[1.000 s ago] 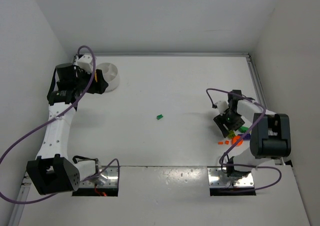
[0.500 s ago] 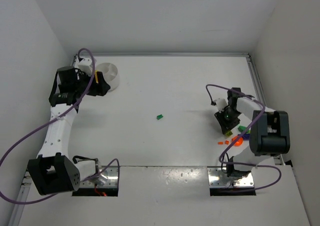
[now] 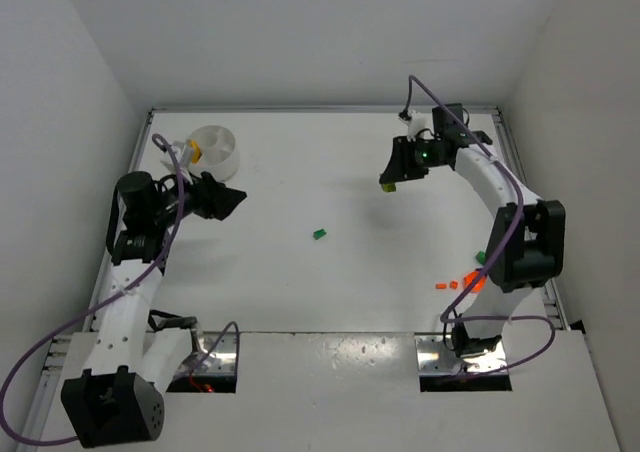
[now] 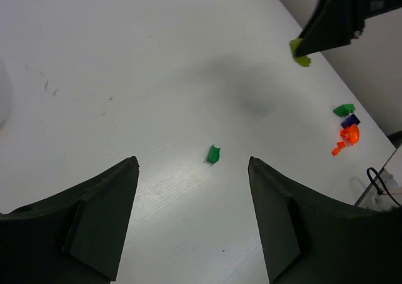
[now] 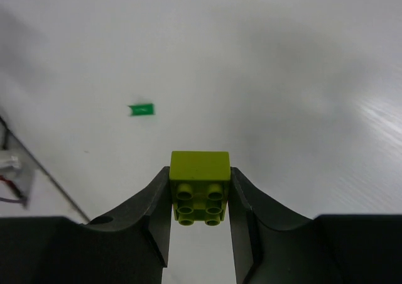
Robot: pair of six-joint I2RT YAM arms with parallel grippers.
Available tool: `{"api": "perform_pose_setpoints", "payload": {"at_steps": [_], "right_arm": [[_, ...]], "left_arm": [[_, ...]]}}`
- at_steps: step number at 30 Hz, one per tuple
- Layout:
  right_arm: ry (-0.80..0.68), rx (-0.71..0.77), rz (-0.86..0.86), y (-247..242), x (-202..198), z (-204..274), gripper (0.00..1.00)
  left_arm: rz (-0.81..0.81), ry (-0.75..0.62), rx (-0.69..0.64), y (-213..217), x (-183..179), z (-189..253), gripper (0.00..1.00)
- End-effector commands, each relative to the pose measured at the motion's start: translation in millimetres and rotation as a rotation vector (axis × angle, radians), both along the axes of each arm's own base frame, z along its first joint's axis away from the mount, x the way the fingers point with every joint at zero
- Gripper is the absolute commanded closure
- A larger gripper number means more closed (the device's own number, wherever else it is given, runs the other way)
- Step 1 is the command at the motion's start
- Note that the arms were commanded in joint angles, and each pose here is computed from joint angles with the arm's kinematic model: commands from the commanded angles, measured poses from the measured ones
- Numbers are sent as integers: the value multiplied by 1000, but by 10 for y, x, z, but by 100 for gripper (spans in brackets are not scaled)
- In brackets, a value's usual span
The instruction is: Sort the legos into containers by color
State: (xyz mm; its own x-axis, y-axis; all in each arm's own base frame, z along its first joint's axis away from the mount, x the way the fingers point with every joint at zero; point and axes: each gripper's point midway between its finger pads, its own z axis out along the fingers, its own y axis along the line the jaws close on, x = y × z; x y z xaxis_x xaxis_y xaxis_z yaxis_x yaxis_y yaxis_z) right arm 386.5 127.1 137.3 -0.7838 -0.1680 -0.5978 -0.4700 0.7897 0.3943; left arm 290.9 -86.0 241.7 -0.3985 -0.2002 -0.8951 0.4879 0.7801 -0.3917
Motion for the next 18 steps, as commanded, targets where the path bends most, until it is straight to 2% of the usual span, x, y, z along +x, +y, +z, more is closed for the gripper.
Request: {"api": "perform_pose_setpoints", "payload": {"at_steps": [1,2,4,6,7,10,12,16,18], "right_arm": [[139,288,-63,440,83,158,100],[202,375,-90,579,51,237,100],[225,433,-106,696,133,218,100],[334,486,-156,806,174,160,100],[358,500,-169,860,206,187,100],[503,463,-387,897,332,25,100],[551,447,-439,932,331,-11,100],[676,564,-420,1177,303,25,100],[690,560,-396,1332,272,40,100]], "left_arm": [[-76,-124,-57,-228,-15,280,24],[-100,-124,-68,-334,-20,295,22],[-83,-114,-59,-406,68,237,22],[-114,-102,-45,-588,77,192,22],[-113,-92,-41,-632,138,169,22],[-95,-21,-63,-765,285,45,22],[-108,16,-64,-858,360,-21,23],[-221,86,-20,-1427,506,-6,29],[-237,85,-8,-1613,550,41,29]]}}
